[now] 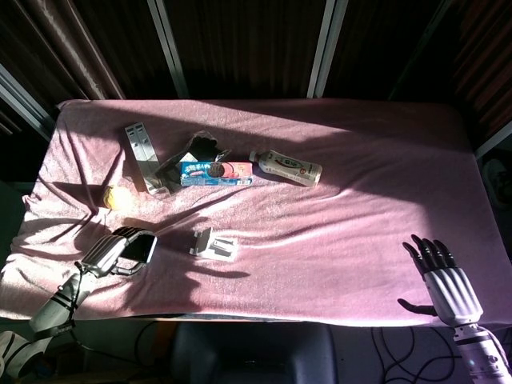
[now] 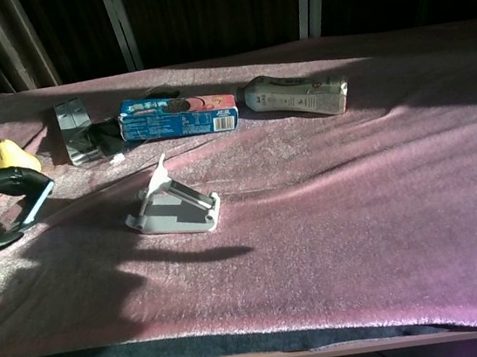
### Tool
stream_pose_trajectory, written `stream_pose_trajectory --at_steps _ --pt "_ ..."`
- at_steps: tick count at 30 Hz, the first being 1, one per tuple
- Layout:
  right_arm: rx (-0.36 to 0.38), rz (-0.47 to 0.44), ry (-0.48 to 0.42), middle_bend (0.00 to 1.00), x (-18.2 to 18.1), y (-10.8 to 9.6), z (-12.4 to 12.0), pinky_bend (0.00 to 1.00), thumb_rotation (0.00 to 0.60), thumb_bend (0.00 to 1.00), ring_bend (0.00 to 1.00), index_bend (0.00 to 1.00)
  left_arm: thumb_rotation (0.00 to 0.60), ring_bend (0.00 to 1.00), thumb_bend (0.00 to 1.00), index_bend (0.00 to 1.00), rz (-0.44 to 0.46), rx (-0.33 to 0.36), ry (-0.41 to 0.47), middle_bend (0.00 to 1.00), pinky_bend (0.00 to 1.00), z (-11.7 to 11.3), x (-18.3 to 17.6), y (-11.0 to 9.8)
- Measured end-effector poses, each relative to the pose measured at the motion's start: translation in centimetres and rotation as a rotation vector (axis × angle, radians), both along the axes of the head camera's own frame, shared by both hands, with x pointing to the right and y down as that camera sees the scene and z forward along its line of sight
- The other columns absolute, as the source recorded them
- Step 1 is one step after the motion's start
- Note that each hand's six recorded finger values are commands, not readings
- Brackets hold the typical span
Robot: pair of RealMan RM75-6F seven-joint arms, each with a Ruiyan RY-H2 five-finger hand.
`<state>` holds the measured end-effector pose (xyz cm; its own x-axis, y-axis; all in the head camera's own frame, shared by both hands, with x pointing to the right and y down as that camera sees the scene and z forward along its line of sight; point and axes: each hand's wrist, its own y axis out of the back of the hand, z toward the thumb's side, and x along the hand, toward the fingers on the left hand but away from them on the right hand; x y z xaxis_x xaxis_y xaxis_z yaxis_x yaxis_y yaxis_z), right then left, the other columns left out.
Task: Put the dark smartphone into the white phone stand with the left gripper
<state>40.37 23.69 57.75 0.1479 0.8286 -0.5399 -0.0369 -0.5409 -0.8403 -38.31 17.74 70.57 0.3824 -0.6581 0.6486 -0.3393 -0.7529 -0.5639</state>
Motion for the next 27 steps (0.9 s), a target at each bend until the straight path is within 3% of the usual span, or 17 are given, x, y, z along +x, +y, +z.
stream_pose_trajectory --at_steps 9,15,22,27 --pt "-0.002 0.0 0.0 0.0 -0.1 0.0 0.1 0.0 0.6 0.2 0.0 0.0 0.6 0.64 0.5 0.81 -0.254 -0.001 0.295 1.0 0.14 -1.1 -0.8 -0.9" --pt "-0.003 0.0 -0.001 0.0 -0.1 0.0 0.1 0.0 0.6 0.2 0.0 0.0 0.6 0.64 0.5 0.81 -0.381 -0.007 0.434 1.0 0.14 -2.2 -1.5 -2.2" --pt "-0.009 -0.005 0.0 0.0 -0.2 0.1 0.3 0.0 0.6 0.2 0.0 0.0 0.6 0.64 0.5 0.81 -0.395 -0.009 0.528 1.0 0.16 -3.9 0.1 -3.4" --pt "-0.01 -0.007 0.001 0.0 -0.3 0.1 0.3 0.0 0.6 0.2 0.0 0.0 0.6 0.64 0.5 0.81 -0.28 -0.078 0.574 1.0 0.16 -5.0 3.4 -4.4"
